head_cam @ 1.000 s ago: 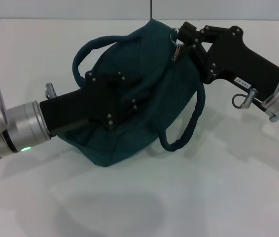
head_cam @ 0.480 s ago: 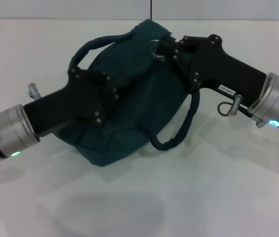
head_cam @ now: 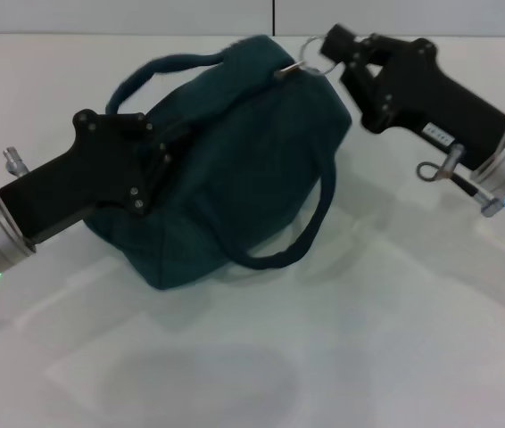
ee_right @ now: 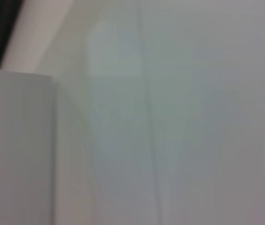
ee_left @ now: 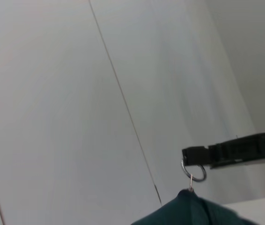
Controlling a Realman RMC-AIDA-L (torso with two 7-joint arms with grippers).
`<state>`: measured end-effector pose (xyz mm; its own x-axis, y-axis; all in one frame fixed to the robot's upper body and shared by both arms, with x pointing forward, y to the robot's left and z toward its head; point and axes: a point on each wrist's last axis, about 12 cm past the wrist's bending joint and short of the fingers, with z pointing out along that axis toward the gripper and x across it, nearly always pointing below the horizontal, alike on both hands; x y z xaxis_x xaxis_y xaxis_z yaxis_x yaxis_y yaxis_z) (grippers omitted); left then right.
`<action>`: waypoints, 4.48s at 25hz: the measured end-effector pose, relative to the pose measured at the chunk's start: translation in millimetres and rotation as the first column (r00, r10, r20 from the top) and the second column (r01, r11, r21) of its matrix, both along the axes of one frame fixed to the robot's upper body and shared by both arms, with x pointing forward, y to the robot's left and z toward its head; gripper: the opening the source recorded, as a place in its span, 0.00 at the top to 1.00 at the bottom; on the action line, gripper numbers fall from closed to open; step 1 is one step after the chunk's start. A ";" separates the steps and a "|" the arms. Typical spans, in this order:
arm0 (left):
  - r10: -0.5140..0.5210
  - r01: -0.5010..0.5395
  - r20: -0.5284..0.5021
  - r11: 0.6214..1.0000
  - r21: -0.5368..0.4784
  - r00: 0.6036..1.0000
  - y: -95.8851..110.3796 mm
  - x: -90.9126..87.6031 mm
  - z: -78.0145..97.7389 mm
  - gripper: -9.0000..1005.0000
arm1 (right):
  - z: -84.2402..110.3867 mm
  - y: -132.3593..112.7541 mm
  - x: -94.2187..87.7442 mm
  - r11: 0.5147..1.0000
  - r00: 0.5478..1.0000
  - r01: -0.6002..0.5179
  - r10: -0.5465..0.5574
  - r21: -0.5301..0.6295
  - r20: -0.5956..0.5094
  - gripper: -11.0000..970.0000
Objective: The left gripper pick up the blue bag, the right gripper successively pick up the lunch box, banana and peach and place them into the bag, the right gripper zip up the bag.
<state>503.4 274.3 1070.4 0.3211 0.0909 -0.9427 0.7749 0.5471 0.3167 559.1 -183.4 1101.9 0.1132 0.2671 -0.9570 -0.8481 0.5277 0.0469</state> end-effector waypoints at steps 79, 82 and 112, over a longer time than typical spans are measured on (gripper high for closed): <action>-0.049 0.046 -0.047 0.997 -0.061 0.998 7.0 16.6 20.1 0.95 | -32.0 23.8 31.2 0.899 0.994 0.035 -0.076 -0.437 -0.076 0.72; -0.039 0.037 -0.052 0.998 -0.056 0.998 7.5 17.4 19.3 0.95 | -32.3 29.0 28.8 0.895 0.996 0.009 -0.047 -0.446 -0.074 0.72; -0.011 0.003 -0.063 0.990 -0.138 0.998 -5.6 16.2 15.1 0.95 | -34.7 -21.7 42.4 0.903 0.945 0.228 -0.295 -0.365 -0.139 0.95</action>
